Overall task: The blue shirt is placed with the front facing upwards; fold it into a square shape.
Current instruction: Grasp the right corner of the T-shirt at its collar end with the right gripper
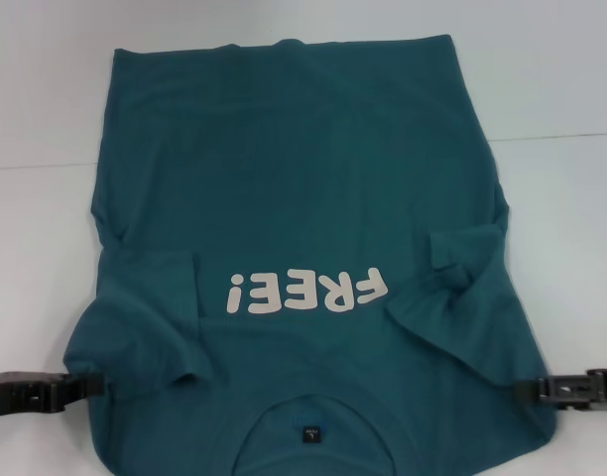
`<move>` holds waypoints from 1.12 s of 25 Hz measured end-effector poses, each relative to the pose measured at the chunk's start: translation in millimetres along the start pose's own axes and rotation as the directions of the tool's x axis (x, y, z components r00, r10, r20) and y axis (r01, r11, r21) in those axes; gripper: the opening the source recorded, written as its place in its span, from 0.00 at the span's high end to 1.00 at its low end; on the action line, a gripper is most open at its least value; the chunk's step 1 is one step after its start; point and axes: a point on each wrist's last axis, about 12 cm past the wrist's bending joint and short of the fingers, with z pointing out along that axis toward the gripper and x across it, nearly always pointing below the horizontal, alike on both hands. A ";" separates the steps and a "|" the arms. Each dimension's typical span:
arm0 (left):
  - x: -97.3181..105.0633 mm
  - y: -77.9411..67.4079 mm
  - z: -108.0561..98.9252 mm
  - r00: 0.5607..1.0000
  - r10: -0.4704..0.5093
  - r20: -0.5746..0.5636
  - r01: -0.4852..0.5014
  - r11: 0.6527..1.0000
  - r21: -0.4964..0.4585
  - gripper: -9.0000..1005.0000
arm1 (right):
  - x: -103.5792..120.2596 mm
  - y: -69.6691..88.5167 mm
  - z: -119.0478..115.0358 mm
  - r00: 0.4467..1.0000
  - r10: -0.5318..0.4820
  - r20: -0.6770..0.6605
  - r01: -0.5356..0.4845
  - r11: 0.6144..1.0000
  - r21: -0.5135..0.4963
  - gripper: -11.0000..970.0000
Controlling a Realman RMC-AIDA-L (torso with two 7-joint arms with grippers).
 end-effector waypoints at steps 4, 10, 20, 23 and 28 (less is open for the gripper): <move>0.1 0.1 0.1 1.000 0.000 0.000 0.000 1.000 -0.001 0.98 | 7.8 -10.5 -14.5 0.999 0.030 0.026 -0.030 0.999 0.034 0.04; -1.3 -1.1 1.7 1.000 0.005 0.000 -0.005 1.000 0.003 0.98 | 11.4 -15.1 -21.2 0.998 0.044 0.036 -0.045 0.998 0.049 0.04; -1.7 -1.6 2.3 1.000 0.007 0.000 -0.007 1.000 0.005 0.98 | 5.2 -7.2 -5.0 1.000 0.021 0.016 -0.022 0.999 0.024 0.04; -1.9 -1.3 2.0 1.000 0.007 0.000 -0.007 1.000 0.004 0.98 | 4.4 -5.8 -1.7 1.000 0.016 0.002 -0.016 1.000 0.026 0.04; -2.0 -1.2 1.7 1.000 0.008 0.000 -0.008 1.000 0.003 0.98 | 4.9 -5.0 -0.9 1.000 0.018 -0.008 -0.017 1.000 0.023 0.04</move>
